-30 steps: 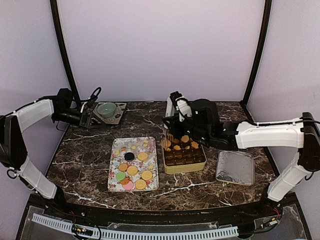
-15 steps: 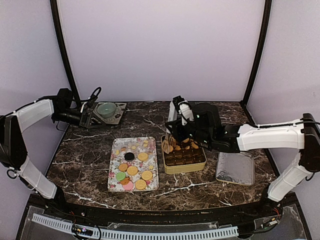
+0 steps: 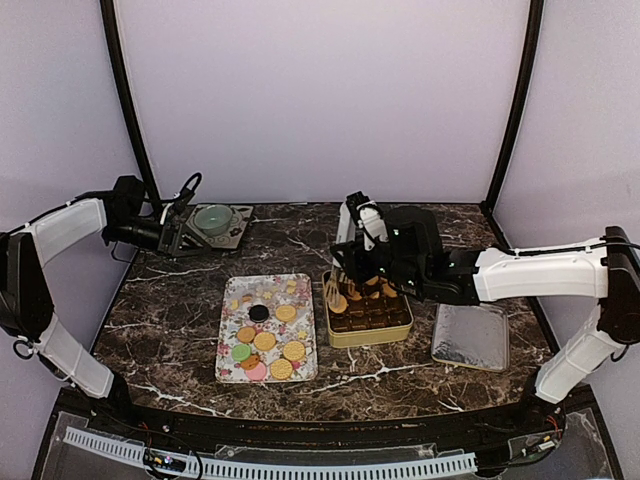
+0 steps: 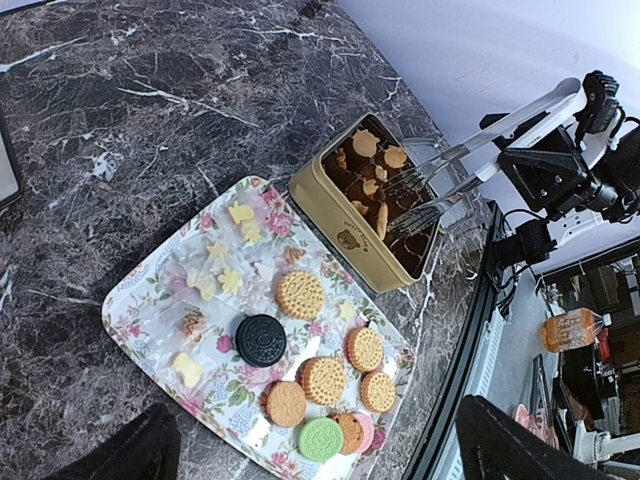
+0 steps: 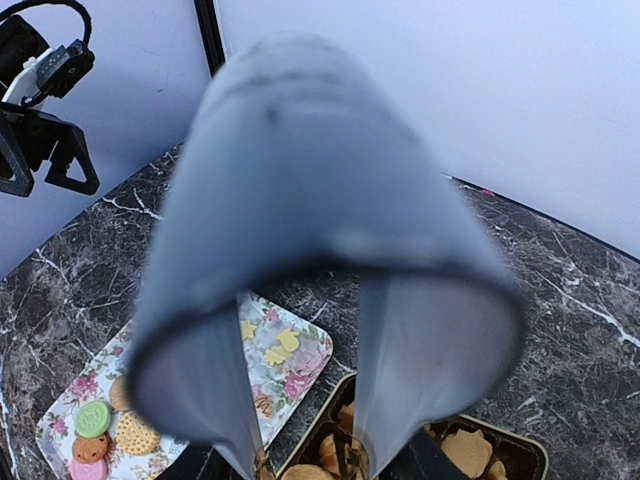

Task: Pack the cookies
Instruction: Place the fake cookies in the empty pocket of the box.

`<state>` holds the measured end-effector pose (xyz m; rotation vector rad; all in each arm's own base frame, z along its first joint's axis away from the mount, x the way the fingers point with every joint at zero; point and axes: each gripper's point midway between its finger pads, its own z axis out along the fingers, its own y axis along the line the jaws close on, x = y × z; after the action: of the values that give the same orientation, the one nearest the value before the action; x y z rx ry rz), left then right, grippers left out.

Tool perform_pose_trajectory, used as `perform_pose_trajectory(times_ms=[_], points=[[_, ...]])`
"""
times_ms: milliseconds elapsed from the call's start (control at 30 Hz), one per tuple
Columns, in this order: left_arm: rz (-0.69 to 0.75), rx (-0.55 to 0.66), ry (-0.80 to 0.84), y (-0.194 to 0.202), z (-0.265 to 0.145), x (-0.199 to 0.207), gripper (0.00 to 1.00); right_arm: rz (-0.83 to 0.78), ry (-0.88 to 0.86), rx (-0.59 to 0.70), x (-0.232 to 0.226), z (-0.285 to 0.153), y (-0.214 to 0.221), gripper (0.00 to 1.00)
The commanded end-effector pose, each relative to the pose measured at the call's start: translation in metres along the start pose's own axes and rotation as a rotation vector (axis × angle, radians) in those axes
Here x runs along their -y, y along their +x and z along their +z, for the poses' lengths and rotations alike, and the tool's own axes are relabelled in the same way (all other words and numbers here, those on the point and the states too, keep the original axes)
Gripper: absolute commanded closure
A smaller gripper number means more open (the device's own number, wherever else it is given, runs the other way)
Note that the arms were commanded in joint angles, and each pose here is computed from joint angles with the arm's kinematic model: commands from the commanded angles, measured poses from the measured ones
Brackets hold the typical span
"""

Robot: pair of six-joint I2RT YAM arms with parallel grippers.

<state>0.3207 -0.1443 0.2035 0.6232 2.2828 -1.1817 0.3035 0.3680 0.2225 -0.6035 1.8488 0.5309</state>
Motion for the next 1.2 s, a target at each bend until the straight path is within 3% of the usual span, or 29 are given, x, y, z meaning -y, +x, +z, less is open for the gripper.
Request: perform_pose_trajectory(times_ms=[0,233,667,1167], points=[[0.024,0.018,0.014,0.000,-0.007,0.011,0.01,0.021,0.000,0.061,0.001,-0.001,-0.018,0.58],[0.026,0.021,0.017,-0.002,-0.007,0.011,0.01,0.009,0.020,0.052,0.007,-0.002,-0.015,0.69],[0.023,0.021,0.023,-0.004,-0.007,0.013,0.01,-0.007,-0.059,0.008,0.006,0.005,-0.006,0.60],[0.020,0.023,0.028,-0.004,-0.008,0.014,0.02,0.018,-0.153,-0.008,0.002,0.009,0.001,0.65]])
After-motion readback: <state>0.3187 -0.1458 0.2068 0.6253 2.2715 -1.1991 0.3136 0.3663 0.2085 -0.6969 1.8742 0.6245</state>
